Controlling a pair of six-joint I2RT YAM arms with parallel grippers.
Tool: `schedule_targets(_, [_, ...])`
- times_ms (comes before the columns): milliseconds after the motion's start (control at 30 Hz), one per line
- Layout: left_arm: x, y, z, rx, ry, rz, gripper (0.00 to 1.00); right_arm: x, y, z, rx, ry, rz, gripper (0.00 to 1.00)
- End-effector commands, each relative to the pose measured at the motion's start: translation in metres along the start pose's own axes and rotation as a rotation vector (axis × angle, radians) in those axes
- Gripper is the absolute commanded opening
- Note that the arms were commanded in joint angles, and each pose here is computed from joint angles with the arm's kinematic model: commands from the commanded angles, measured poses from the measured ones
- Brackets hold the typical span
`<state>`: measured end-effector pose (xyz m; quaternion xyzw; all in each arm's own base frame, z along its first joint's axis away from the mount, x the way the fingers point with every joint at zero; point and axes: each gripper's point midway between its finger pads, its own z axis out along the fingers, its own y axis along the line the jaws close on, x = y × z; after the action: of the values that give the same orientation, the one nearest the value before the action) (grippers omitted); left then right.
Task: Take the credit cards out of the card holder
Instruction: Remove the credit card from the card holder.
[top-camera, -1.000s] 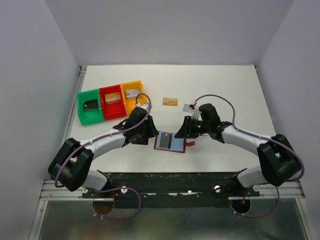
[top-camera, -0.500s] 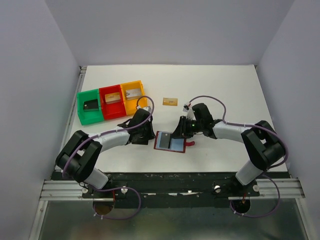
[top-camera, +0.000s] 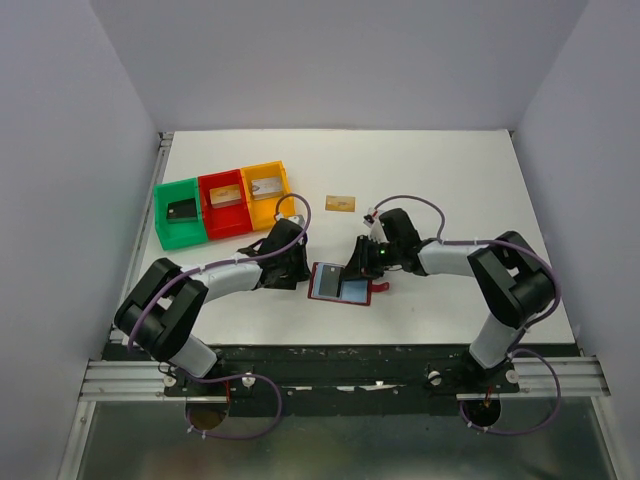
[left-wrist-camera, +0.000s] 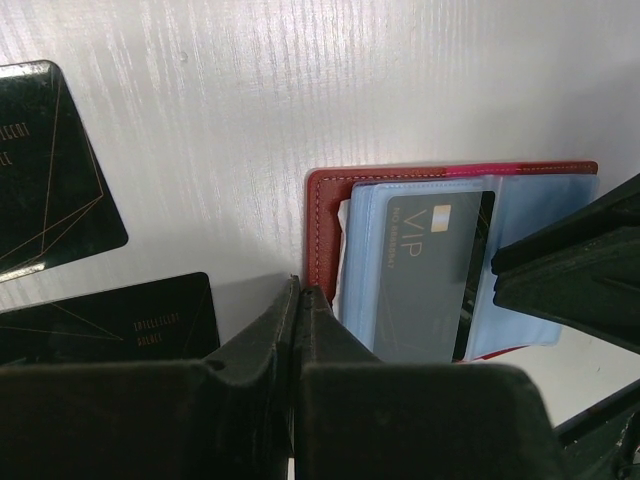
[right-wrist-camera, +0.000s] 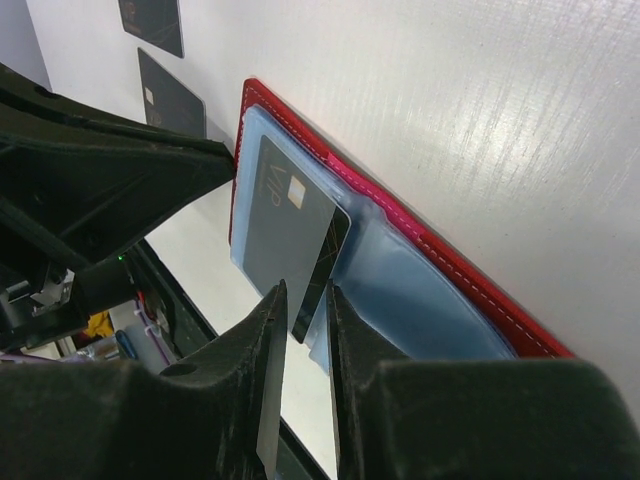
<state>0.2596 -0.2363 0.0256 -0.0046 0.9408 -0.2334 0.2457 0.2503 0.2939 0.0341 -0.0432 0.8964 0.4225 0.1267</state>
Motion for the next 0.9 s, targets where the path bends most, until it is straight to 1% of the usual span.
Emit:
schedule_targets(0, [-0.002, -0.002, 0.000, -0.013, 0.000, -0.003, 0.07, -0.003, 0.003, 0.005, -0.009, 0.006, -0.011, 0.29])
schedule_targets(600, [0.005, -0.012, 0.005, 0.007, 0.020, 0.018, 0.05, 0.000, 0.013, 0.013, -0.100, 0.028, 0.026, 0.29])
schedule_targets(867, [0.005, -0.011, 0.004, 0.002, 0.018, 0.025, 0.04, 0.007, 0.000, 0.014, -0.051, 0.047, 0.039, 0.29])
